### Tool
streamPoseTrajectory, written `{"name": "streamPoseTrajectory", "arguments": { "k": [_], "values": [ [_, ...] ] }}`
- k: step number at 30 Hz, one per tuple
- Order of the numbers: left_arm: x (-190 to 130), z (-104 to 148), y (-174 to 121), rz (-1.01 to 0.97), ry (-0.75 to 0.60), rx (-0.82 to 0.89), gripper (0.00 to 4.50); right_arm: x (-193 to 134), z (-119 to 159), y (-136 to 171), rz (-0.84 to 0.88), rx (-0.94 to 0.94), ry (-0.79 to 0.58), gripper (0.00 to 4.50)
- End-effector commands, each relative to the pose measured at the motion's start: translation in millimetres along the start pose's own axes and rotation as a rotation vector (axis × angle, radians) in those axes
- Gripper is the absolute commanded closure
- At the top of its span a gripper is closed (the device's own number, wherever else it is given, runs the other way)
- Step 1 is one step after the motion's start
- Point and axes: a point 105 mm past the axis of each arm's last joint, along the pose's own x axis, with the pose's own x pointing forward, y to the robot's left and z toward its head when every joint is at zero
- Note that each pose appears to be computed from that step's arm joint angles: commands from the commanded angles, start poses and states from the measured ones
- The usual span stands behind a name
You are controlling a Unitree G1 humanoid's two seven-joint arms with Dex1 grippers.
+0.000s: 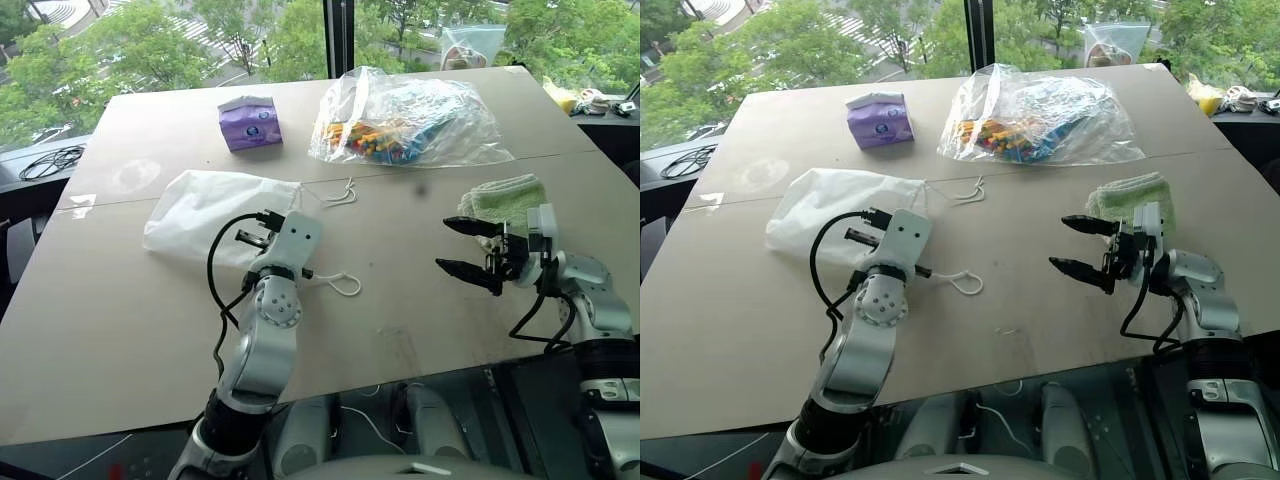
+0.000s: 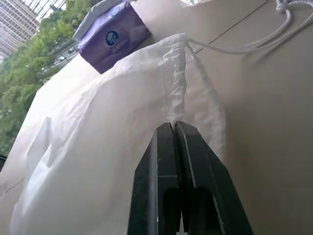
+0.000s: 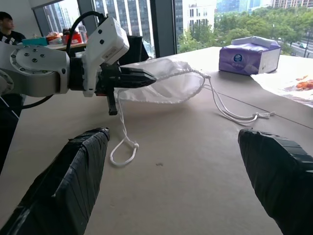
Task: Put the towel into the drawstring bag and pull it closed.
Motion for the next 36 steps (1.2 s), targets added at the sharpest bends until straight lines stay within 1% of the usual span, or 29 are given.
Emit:
{"name": "streamPoseTrajectory", "arguments": {
  "k": [1, 2, 3, 4, 6, 8, 12, 15, 18, 20, 22, 23, 27, 30, 31, 32, 34, 36],
  "values": [
    [-6, 23, 21, 0.039, -0.122, -0.127, 4.47, -1, 8, -2, -0.002, -0.043, -0.034, 0.00],
    [-7, 27, 23, 0.037, -0.143, -0.154, 4.47, 0, 8, -2, -0.003, -0.043, -0.036, 0.00],
    [-7, 34, 26, 0.033, -0.186, -0.200, 4.47, 0, 7, -2, -0.008, -0.042, -0.038, 0.00],
    [-8, 42, 29, 0.040, -0.238, -0.205, 4.47, 0, 6, -2, -0.011, -0.041, -0.039, 0.00],
    [-9, 60, 28, 0.032, -0.359, -0.110, 4.47, 1, 4, -2, -0.022, -0.043, -0.042, 0.00],
    [-10, 65, 20, 0.008, -0.418, -0.009, 4.47, 1, 3, -2, -0.033, -0.046, -0.044, 0.00],
    [-12, 68, 16, 0.004, -0.470, 0.077, 4.47, -3, 3, -4, -0.055, -0.055, -0.039, 0.00],
    [-6, 60, 29, 0.061, -0.424, 0.028, 4.47, -6, 3, -9, -0.100, -0.064, -0.030, 0.00],
    [-2, 57, 37, 0.091, -0.410, 0.028, 4.47, -9, 6, -17, -0.173, -0.118, -0.030, 0.00],
    [1, 57, 40, 0.095, -0.409, 0.026, 4.47, -16, 9, -44, -0.393, -0.213, 0.005, 0.00],
    [3, 57, 40, 0.091, -0.407, 0.009, 4.47, -31, 16, -74, -0.652, -0.314, 0.040, 0.00],
    [3, 56, 39, 0.087, -0.402, -0.005, 4.47, -38, 16, -83, -0.736, -0.332, 0.064, 0.00],
    [6, 54, 35, 0.065, -0.382, -0.059, 4.47, -63, 11, -101, -0.954, -0.348, 0.167, 0.00],
    [7, 52, 32, 0.054, -0.380, -0.064, 4.47, -87, 21, -115, -1.158, -0.432, 0.242, 0.00],
    [7, 52, 32, 0.054, -0.380, -0.063, 4.47, -94, 24, -118, -1.201, -0.451, 0.264, 0.00],
    [7, 52, 32, 0.054, -0.379, -0.063, 4.47, -103, 22, -121, -1.249, -0.426, 0.305, 0.00],
    [8, 51, 32, 0.058, -0.371, -0.069, 4.47, -116, 4, -123, -1.304, -0.274, 0.368, 0.00],
    [8, 49, 31, 0.055, -0.366, -0.072, 4.47, -118, -17, -122, -1.314, -0.086, 0.375, 0.00]
  ]
}}
